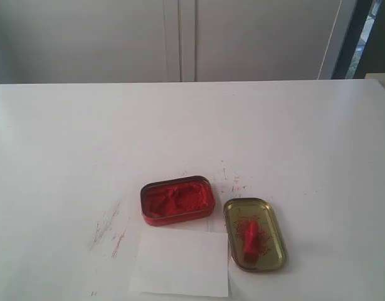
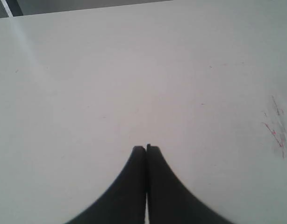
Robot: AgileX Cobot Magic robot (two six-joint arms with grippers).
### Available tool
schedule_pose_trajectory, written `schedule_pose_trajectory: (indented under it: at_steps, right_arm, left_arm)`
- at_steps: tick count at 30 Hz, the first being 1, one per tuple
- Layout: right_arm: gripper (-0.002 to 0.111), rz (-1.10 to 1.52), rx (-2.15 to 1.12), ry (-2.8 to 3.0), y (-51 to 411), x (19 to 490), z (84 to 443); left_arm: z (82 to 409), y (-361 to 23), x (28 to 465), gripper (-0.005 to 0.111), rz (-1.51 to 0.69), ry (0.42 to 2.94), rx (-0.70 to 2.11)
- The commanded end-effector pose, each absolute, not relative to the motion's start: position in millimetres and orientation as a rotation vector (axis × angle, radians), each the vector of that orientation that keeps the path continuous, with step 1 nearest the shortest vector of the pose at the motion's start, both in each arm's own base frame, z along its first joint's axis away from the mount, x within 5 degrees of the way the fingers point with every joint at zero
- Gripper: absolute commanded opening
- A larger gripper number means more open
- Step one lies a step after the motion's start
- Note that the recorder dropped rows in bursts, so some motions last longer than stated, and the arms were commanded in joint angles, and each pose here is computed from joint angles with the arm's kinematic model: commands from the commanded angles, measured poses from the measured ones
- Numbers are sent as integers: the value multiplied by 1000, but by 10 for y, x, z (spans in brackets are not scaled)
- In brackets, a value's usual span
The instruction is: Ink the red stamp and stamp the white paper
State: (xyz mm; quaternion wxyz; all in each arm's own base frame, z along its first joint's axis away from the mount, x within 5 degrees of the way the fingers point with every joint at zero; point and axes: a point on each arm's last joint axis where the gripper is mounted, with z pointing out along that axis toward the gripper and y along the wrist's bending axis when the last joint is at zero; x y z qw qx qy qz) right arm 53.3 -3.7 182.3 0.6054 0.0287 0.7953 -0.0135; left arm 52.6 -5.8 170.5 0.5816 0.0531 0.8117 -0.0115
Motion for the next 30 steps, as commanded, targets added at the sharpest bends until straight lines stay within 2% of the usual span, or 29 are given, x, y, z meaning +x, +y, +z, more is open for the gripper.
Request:
schedule_pose_trajectory:
  at_steps: [1,14,30]
  right_arm:
    - [0,-38,75,1823,-42,534,1824]
    - [0,-31,55,1558,-32,564,2064]
    - [0,-127,-41,1540,-31,564,2081]
  left_arm:
    - [1690,-57,523,0,-28,1898,118]
    - [1690,-57,523,0,-28,1898,118]
    - [1690,-57,523,0,-28,1898,118]
